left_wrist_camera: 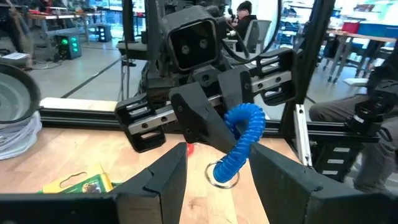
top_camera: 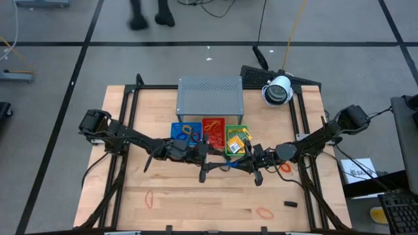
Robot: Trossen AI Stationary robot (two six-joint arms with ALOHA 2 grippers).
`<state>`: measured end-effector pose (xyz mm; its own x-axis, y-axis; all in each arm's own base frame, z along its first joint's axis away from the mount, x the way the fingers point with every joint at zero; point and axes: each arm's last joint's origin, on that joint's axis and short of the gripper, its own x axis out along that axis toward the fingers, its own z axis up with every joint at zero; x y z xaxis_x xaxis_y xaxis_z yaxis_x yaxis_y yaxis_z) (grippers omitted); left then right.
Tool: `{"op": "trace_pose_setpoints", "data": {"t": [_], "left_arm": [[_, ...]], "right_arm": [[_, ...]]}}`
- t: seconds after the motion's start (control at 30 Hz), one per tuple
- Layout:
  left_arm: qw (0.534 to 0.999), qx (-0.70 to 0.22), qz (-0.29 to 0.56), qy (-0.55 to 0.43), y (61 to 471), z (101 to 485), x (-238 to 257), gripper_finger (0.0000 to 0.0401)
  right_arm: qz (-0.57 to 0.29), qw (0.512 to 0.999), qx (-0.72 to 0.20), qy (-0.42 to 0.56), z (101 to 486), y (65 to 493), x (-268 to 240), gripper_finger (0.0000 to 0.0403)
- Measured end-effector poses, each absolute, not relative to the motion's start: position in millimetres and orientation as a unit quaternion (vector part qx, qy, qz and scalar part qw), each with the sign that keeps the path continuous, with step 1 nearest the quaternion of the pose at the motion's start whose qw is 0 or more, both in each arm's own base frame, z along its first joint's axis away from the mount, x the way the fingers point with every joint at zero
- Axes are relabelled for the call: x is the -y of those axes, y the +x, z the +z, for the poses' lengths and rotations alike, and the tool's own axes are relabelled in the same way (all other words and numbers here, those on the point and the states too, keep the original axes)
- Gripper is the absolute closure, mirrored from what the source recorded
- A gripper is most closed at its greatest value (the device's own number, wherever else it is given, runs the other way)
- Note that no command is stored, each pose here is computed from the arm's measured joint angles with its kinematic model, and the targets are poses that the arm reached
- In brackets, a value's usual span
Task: Pick & Place Office Desk Supplies
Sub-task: Put the blue spring keychain into the blue bin
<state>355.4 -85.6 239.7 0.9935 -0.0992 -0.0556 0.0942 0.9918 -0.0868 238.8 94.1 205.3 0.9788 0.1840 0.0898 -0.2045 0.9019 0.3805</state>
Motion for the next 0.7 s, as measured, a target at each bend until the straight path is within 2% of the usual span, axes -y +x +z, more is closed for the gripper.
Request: {"op": "trace_pose_setpoints", "data": {"t": [0.17,0.7], "left_arm": [[0.995,-0.032,-0.080,-0.039,355.0,239.6,88.1,0.0222],[0.996,-0.028,-0.081,-0.040,355.0,240.2,88.5,0.0222]], "right_arm": [[0.086,0.976,0.028,0.196,205.2,239.0,-93.2,0.0394],[0.074,0.975,0.041,0.207,207.3,239.9,-90.1,0.0394]]}}
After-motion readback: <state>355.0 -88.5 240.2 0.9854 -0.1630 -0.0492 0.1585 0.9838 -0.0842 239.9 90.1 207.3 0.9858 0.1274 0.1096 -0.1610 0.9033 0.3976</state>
